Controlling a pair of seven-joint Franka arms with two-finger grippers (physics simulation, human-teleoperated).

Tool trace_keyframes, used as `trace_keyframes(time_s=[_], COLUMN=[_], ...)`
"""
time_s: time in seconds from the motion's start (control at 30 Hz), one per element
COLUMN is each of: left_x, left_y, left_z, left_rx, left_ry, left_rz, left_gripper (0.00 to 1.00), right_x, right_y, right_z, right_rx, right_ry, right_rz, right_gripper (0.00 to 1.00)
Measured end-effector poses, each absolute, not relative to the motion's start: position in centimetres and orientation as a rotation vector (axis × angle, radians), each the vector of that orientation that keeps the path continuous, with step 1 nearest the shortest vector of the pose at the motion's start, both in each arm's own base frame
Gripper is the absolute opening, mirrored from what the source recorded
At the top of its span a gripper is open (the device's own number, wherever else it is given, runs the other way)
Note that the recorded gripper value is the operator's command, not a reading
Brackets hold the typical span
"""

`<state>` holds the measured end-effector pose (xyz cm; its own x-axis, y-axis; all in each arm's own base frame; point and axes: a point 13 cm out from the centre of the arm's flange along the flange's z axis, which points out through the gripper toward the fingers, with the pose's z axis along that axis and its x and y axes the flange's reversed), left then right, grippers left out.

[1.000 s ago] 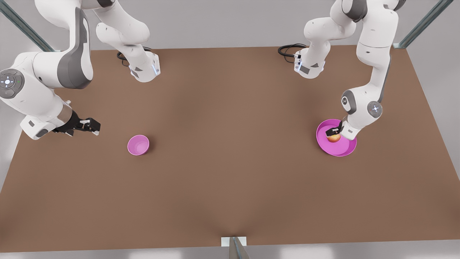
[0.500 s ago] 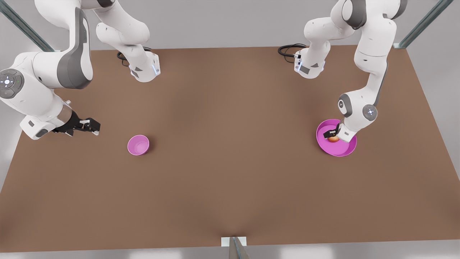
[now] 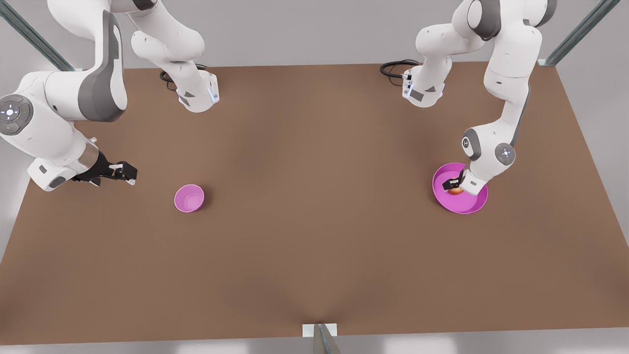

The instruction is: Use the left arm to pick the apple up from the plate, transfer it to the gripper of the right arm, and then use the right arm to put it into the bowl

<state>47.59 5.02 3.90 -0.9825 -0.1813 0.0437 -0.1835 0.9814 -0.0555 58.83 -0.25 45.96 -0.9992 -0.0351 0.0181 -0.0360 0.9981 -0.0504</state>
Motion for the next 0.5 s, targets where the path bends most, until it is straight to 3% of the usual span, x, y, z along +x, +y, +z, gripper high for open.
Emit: trace_keyframes(time_s=[0.27, 0.4, 0.5], left_x=[48.4, 52.5, 57.8], left_y=[5.1, 5.4, 3.7], left_z=[4.3, 8.0, 12.4], left_rx=[0.292, 0.282, 0.221], left_ry=[-3.108, -3.200, -3.308], left_rz=[0.088, 0.088, 0.103], left_gripper=[0.76, 0.75, 0.74], right_x=[58.8, 58.8, 58.8], right_y=[-0.3, -0.3, -0.3], right_z=[45.9, 45.9, 45.9], right_rx=[0.056, 0.056, 0.056], right_ry=[-3.122, -3.122, -3.122], right_rz=[0.079, 0.079, 0.079], right_gripper=[1.00, 1.00, 1.00])
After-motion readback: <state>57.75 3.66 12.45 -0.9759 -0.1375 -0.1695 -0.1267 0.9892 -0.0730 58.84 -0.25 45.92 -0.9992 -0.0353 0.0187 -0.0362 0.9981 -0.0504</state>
